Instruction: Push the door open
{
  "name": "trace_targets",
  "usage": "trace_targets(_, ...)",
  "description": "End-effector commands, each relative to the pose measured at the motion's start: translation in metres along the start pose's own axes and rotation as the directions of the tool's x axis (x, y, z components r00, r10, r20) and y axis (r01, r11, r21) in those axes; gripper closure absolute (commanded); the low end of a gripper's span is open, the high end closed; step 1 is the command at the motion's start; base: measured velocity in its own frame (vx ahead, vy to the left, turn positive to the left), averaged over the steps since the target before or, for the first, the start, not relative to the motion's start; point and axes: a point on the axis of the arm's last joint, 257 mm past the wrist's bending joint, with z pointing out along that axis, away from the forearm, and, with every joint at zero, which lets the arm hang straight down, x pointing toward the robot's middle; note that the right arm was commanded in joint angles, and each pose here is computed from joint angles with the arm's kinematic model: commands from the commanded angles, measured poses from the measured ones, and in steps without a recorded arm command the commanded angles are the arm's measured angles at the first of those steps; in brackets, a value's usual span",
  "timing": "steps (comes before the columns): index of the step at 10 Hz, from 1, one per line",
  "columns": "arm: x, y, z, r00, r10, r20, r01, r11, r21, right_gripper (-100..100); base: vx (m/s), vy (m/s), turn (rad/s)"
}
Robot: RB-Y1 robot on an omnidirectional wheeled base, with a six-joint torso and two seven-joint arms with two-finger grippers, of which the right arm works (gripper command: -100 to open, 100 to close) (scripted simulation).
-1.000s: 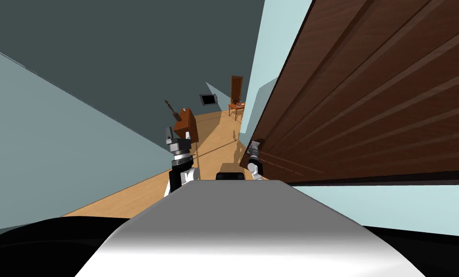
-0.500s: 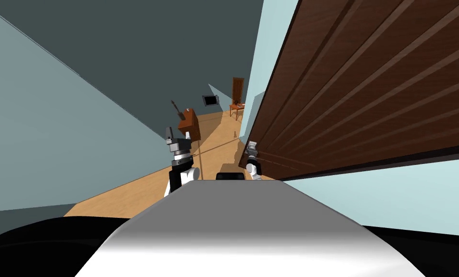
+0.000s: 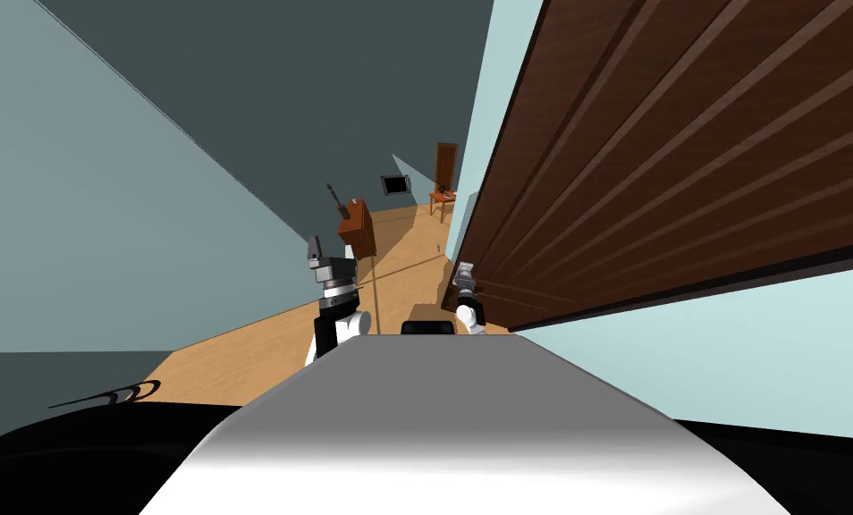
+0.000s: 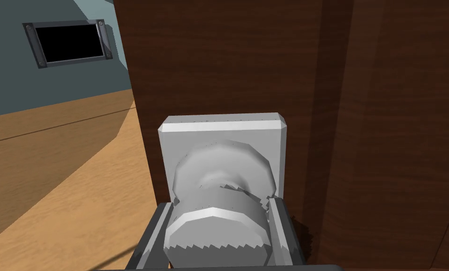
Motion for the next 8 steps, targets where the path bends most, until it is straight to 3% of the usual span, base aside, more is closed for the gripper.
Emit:
trace_targets(1, 0.003, -0.008, -0.0011, 1.0, 0.004, -0.006, -0.004, 1.0, 0.023, 100, -0.181, -0.061, 0.058)
trace_targets(6, 0.006, -0.03, -0.0058, 1.0, 0.018, -0.009, -0.017, 0.997, 0.076, 100, -0.166, -0.05, 0.052)
trace_targets(7, 0.003, -0.028, -0.0057, 1.0, 0.013, -0.003, -0.013, 0.997, 0.071, 100, -0.069, -0.01, 0.023)
trace_targets(8, 0.001, -0.035, -0.0091, 1.0, 0.012, 0.001, -0.012, 0.995, 0.096, 100, -0.11, -0.029, 0.056)
